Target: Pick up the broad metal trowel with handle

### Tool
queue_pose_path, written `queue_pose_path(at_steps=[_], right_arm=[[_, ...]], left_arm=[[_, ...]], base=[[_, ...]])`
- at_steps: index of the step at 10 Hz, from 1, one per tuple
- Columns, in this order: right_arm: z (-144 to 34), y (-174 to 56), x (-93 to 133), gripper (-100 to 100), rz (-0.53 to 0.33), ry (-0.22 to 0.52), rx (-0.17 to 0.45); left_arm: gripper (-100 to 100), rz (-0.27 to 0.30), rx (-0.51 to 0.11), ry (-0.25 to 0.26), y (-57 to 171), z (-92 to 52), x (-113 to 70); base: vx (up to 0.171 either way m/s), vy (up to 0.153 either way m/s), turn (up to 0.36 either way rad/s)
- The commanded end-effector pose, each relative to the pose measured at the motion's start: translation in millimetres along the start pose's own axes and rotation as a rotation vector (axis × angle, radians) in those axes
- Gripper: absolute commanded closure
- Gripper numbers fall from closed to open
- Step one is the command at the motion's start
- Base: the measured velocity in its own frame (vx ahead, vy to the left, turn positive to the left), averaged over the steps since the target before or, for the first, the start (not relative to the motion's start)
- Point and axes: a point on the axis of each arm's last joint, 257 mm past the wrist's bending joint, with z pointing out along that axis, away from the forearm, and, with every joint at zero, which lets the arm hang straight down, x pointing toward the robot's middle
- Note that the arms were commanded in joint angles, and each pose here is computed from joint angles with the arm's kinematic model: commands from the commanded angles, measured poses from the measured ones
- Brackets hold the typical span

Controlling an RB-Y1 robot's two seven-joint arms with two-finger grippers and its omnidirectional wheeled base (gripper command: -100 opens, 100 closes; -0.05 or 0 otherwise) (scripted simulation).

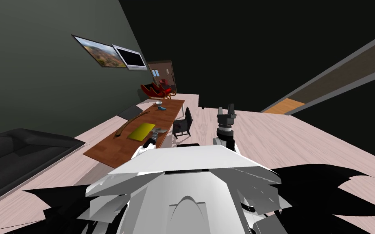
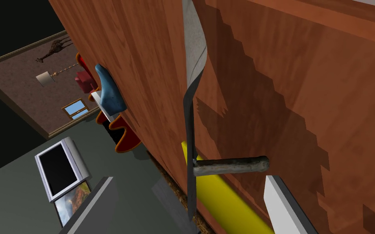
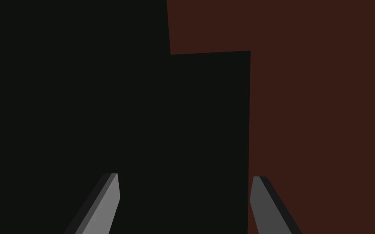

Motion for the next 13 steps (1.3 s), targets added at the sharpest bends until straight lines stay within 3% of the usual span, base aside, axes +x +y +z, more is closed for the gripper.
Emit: queue_pose_path(at_steps=[1,4,5,9,11,13], right_arm=[[0.0,0,0,0,0.0,0.0,0.0],[0.0,0,0,0,0.0,0.0,0.0],[0.0,0,0,0,0.0,0.0,0.0],[0.0,0,0,0,0.0,0.0,0.0],[0.0,0,0,0,0.0,0.0,0.0],[0.1,0,0,0,0.0,0.0,0.0]], left_arm=[[-100,-0.001,0.0,-0.001,2,3.9,1.3],[-100,-0.002,-0.001,-0.002,5,6.5,2.4],[100,-0.002,0.001,-0.002,5,6.8,2.4],[100,0.007,0.0,-0.004,5,6.7,0.7],[-100,0.024,0.029,-0.011,-8,7.2,-2.5],[-100,0.047,0.055,-0.011,-20,7.5,0.1]], base=[[0.027,0.013,-0.007],[0.038,0.023,-0.007],[0.0,0.0,0.0],[0.0,0.0,0.0],[-0.061,0.007,0.058],[-0.203,-0.024,0.077]])
